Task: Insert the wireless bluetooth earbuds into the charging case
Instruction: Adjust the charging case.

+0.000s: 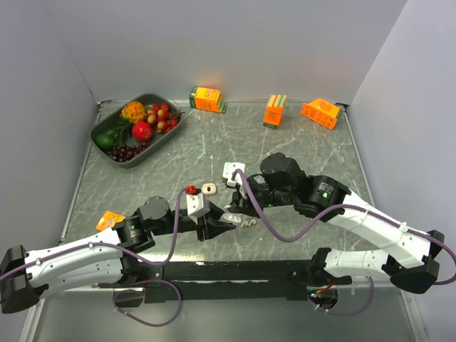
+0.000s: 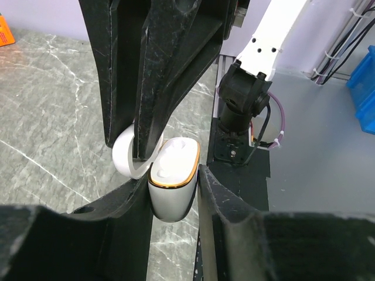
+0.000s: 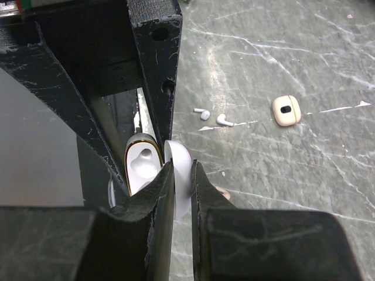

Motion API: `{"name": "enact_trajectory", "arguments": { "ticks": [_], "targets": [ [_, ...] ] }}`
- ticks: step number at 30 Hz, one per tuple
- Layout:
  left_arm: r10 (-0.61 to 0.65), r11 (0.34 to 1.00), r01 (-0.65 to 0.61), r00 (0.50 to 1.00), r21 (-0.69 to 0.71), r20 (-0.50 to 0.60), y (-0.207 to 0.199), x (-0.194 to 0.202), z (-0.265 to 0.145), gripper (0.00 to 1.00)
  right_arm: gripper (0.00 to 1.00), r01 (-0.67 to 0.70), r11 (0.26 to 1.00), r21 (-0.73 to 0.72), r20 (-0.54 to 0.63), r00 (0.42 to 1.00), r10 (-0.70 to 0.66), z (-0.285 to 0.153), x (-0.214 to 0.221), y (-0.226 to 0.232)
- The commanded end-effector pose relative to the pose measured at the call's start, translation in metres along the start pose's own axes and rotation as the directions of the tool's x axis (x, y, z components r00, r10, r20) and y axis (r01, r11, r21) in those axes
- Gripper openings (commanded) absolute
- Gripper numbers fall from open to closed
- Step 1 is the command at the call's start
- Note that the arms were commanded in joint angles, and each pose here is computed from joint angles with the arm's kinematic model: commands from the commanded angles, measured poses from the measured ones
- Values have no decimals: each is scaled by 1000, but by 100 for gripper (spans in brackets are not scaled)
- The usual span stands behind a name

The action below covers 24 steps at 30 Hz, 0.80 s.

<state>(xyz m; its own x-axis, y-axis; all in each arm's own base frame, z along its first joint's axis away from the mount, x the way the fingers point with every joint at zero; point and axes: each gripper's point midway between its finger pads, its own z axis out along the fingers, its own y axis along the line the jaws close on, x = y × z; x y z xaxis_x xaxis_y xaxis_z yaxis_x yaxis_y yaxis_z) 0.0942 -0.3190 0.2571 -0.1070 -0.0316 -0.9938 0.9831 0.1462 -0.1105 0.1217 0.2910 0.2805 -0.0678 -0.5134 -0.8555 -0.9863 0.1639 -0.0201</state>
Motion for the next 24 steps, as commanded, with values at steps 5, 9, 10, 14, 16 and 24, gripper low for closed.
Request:
{"name": "enact_trajectory", "arguments": {
  "ticks": [5, 9, 10, 14, 16, 24],
  "targets": [
    [33, 999, -35, 997, 26, 71, -5, -21, 2, 1, 0, 17, 1000, -12, 75, 997, -16, -3, -18, 5],
    [40, 999, -41, 995, 13, 87, -3, -23, -1, 1, 21, 8, 1000, -17, 87, 996, -7, -5, -22, 6],
    [41, 999, -42, 995, 10, 87, -2, -22, -1, 1, 30, 10, 1000, -20, 88, 996, -8, -5, -23, 6],
    [40, 999, -40, 996, -4, 80, 0, -20, -2, 1, 45, 6, 1000, -13, 132, 991, -5, -11, -33, 7],
    [40, 999, -39, 996, -11, 81, 1, -19, -3, 1, 51, 4, 1000, -12, 154, 988, -2, -15, -39, 8],
    [5, 993, 8, 994, -114, 111, 17, -18, -14, 1, 85, -111, 978, 175, 307, 950, 53, -47, -65, -22]
  ]
}}
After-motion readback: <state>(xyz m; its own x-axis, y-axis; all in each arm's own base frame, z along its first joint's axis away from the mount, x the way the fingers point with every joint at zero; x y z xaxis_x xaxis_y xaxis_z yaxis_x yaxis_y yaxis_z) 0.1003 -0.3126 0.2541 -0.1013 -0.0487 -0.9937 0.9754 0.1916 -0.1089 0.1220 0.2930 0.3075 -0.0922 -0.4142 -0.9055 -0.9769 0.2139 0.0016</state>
